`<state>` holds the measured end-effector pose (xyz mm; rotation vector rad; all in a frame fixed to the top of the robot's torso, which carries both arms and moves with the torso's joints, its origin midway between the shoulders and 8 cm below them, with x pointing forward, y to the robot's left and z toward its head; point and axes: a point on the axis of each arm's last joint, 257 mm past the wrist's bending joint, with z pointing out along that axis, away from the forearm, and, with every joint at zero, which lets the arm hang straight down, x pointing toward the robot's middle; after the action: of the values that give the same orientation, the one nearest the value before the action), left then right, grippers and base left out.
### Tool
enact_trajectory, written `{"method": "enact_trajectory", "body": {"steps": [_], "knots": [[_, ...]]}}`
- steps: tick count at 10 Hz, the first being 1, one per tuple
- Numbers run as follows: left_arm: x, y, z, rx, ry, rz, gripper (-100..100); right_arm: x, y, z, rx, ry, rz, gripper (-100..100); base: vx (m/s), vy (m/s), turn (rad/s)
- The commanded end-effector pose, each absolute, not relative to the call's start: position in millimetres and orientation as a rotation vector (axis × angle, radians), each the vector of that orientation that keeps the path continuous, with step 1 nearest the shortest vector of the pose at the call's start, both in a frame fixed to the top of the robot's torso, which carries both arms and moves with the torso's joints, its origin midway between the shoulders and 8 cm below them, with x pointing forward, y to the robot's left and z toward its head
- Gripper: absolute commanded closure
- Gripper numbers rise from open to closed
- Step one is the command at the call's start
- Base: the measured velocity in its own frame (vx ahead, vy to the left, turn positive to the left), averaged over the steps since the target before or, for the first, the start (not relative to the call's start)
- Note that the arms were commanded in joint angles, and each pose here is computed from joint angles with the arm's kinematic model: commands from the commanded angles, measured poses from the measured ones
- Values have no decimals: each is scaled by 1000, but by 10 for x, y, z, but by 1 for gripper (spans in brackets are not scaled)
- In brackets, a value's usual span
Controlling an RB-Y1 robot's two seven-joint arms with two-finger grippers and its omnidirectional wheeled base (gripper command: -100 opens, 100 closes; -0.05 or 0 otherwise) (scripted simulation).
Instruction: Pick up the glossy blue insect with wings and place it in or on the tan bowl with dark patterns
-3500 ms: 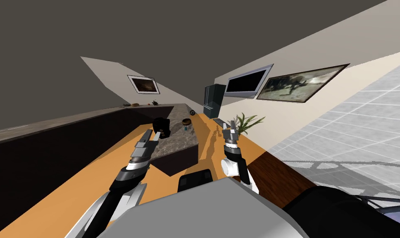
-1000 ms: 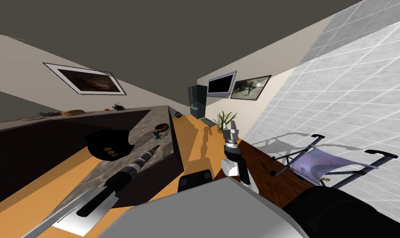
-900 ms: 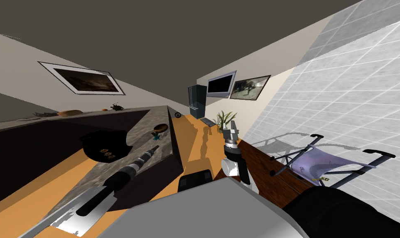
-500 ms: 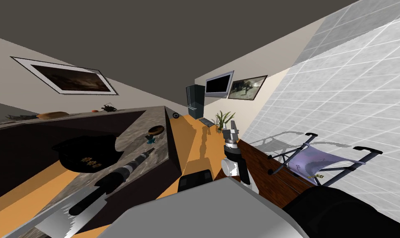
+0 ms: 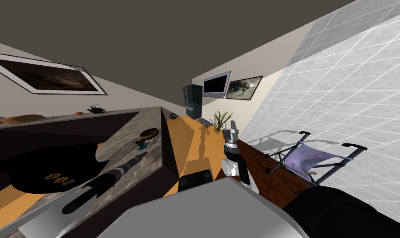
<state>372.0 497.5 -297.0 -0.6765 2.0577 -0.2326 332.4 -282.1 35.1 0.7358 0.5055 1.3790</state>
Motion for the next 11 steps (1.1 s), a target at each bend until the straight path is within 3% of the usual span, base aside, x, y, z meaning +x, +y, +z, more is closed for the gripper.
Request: {"method": "enact_trajectory", "body": {"steps": [1, 11], "knots": [[3661, 5325, -3012, -693, 2086, -119, -100, 3324, -2821, 351, 736, 505, 1379, 0, 125, -50, -136], [3458, 6519, -2665, -661, 2128, 291, -100, 3324, -2821, 351, 736, 505, 1379, 0, 79, -30, -67]]}}
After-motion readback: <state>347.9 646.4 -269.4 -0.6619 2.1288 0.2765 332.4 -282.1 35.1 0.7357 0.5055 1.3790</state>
